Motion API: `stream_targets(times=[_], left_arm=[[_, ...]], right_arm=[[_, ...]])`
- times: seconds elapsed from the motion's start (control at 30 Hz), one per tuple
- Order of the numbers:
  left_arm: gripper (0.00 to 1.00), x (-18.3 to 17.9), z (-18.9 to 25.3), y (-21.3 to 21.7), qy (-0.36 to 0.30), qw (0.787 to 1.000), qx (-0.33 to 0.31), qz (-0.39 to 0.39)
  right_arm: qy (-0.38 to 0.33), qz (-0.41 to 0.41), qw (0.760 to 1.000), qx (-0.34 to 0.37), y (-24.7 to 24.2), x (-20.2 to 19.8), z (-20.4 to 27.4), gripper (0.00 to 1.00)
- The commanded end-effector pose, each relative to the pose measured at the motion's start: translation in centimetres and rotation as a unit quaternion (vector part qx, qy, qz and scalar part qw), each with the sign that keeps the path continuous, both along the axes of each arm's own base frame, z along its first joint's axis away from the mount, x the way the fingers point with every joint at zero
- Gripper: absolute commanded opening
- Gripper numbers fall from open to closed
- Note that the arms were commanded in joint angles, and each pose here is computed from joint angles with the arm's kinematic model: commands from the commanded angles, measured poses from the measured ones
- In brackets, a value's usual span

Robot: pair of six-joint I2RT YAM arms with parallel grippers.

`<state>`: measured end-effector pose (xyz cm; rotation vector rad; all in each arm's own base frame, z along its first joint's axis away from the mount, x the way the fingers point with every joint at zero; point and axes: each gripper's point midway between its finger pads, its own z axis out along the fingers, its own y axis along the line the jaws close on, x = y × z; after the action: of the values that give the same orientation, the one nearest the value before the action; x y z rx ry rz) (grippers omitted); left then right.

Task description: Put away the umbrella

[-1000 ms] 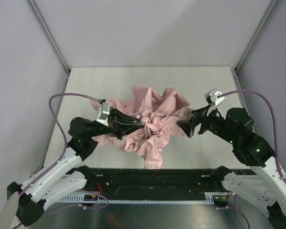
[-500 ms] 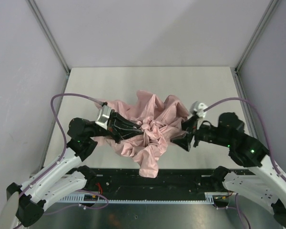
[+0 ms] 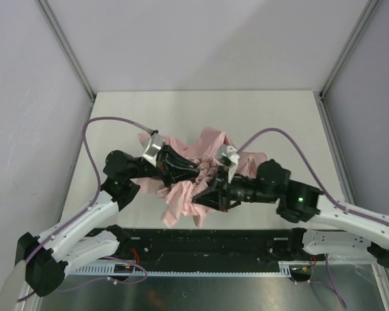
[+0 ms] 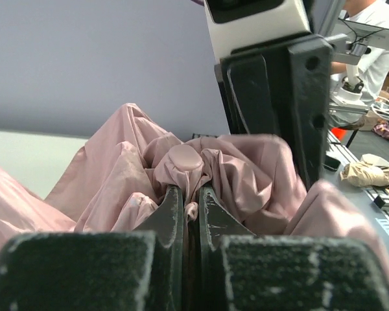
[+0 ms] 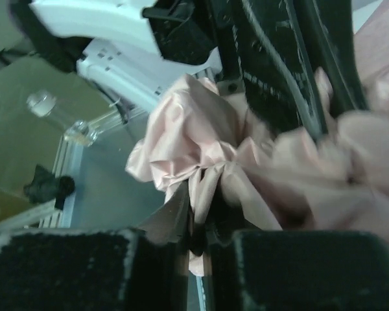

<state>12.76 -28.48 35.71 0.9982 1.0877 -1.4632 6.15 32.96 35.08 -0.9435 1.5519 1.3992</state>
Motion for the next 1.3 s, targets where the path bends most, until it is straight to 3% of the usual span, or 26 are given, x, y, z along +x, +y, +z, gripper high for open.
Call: stream_targets(times=[0.0, 0.13, 0.4, 0.5, 0.67, 0.8, 0.87, 0.97, 1.1, 1.13, 1.2, 1.27], left_arm=[[0.00, 1.0, 2.7, -0.5, -0.014, 1.000, -0.023, 0.006], [0.00, 0.5, 3.4, 0.1, -0.025, 0.999, -0.034, 0.012], [0.00, 2.0, 3.2, 1.3, -0.006, 0.996, -0.055, 0.074], [0.00, 2.8, 2.9, 2.1, 0.005, 0.994, -0.058, 0.095], [0.00, 2.8, 3.0, 2.6, 0.005, 0.993, -0.060, 0.099], [0.00, 2.2, 3.3, 2.6, -0.002, 0.994, -0.059, 0.087], [0.00, 1.7, 3.4, 2.7, -0.009, 0.995, -0.058, 0.077], [0.00, 1.4, 3.4, 2.7, -0.014, 0.996, -0.056, 0.069], [0.00, 1.9, 3.2, 2.4, -0.005, 0.996, -0.053, 0.069], [0.00, 2.1, 3.1, 2.3, -0.001, 0.996, -0.052, 0.070], [0.00, 2.6, 2.9, 1.9, 0.010, 0.996, -0.051, 0.070], [0.00, 2.9, 2.8, 1.7, 0.019, 0.996, -0.050, 0.068]], right_arm=[[0.045, -0.074, 0.993, 0.085, 2.9, 3.1, 5.1, 0.19], [0.024, -0.104, 0.994, 0.030, 1.8, 4.3, 3.6, 0.37], [0.000, -0.180, 0.984, -0.009, -5.7, 5.0, 3.2, 0.75], [-0.005, -0.242, 0.970, -0.014, -8.8, 6.1, 3.1, 0.81], [-0.020, -0.282, 0.958, -0.041, -10.3, 7.4, 2.0, 0.83], [-0.032, -0.291, 0.953, -0.080, -10.0, 8.2, 0.4, 0.76], [-0.041, -0.283, 0.954, -0.093, -9.7, 8.3, -0.1, 0.68], [-0.056, -0.229, 0.968, -0.088, -7.8, 7.4, 0.1, 0.48], [-0.048, -0.146, 0.987, -0.040, -4.1, 5.5, 1.7, 0.10], [-0.040, -0.127, 0.991, -0.025, -3.0, 5.0, 2.2, 0.05], [-0.020, -0.079, 0.997, 0.009, -0.9, 3.7, 3.4, 0.03], [-0.003, -0.023, 0.999, 0.034, 0.5, 1.9, 4.3, 0.08]])
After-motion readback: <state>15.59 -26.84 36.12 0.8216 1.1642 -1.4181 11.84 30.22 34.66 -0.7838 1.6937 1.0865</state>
